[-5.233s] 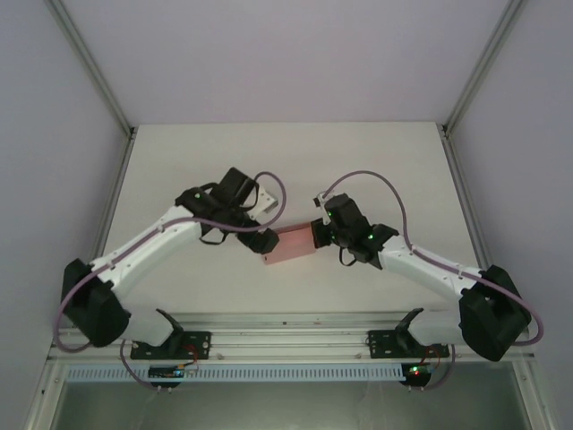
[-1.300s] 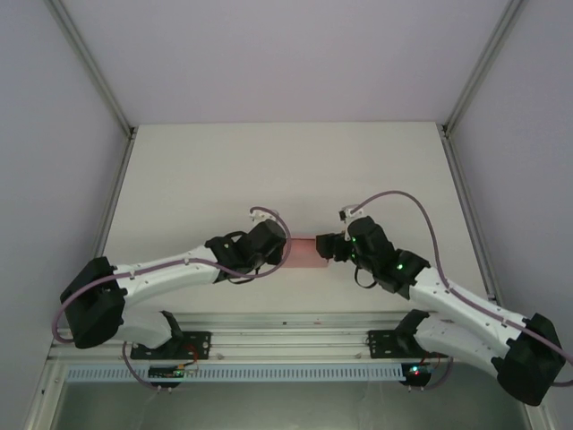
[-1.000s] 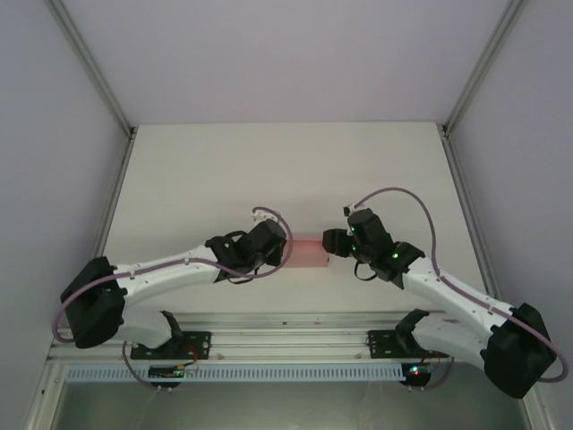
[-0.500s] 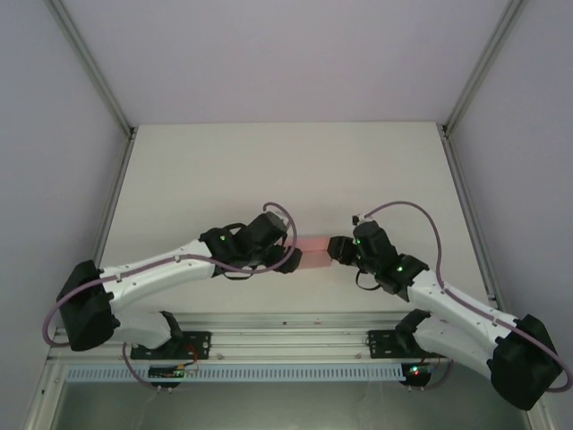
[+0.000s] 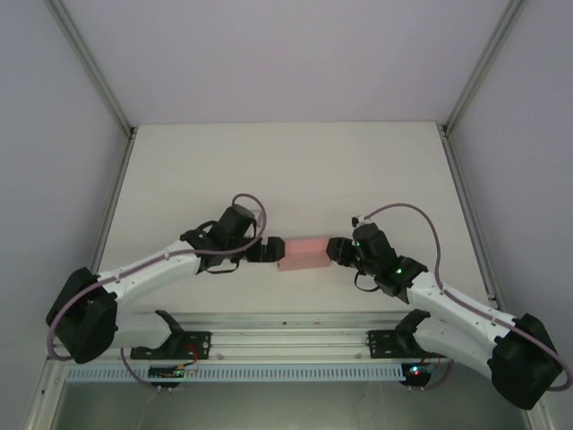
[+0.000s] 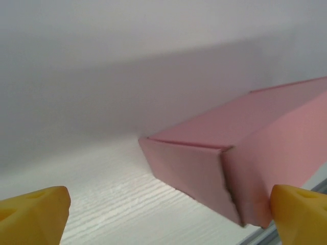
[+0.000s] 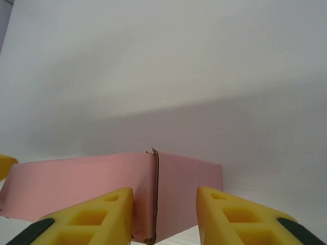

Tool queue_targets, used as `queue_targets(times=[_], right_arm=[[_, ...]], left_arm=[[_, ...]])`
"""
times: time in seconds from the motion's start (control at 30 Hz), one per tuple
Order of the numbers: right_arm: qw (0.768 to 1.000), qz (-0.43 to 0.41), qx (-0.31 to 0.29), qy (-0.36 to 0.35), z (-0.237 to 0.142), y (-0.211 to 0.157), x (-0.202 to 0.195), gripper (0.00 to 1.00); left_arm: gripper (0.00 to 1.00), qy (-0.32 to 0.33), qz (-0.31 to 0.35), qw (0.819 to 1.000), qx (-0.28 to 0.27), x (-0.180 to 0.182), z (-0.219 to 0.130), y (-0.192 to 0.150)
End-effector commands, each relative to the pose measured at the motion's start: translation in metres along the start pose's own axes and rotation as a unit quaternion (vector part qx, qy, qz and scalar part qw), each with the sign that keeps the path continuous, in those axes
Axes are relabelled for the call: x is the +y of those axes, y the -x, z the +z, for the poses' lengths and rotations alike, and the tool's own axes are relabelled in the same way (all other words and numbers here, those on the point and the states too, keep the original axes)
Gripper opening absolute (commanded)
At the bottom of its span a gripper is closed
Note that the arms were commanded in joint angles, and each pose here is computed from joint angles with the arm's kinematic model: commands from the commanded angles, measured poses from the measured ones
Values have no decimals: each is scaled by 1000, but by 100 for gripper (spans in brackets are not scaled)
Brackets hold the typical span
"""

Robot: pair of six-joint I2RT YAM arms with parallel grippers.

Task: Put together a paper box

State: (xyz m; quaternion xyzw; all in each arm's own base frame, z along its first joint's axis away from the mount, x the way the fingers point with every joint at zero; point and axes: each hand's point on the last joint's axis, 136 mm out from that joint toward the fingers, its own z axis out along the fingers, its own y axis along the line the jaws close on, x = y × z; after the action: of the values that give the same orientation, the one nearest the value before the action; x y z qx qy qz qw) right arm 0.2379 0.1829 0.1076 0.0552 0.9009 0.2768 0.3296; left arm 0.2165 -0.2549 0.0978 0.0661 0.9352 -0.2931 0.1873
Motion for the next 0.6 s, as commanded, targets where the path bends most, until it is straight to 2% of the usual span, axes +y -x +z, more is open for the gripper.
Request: queue_targets(times=[0.0,0.17,0.3,0.4,0.5,0.57], right_arm=[[993,3,89,-81,5,-52,-48,35],[993,8,98,-70,8,-60,-51,27],[994,15,97,-53,10,-60,-49,16],[994,14,95,-47,10,-60,-48,12],[994,16,95,-40,10,-59,-46,8],[995,11,95,-39,9,-56,-44,9]], left_arm=[[87,-68,1,998,-12,-15,0,0],[51,-80,-45,996,-12,9,11,-12],[33,-86,-46,995,-15,13,12,-16],[15,-81,-41,996,-9,17,16,-21],[4,-88,-38,995,-8,15,17,-20],[2,-91,-35,995,-10,11,16,-17]])
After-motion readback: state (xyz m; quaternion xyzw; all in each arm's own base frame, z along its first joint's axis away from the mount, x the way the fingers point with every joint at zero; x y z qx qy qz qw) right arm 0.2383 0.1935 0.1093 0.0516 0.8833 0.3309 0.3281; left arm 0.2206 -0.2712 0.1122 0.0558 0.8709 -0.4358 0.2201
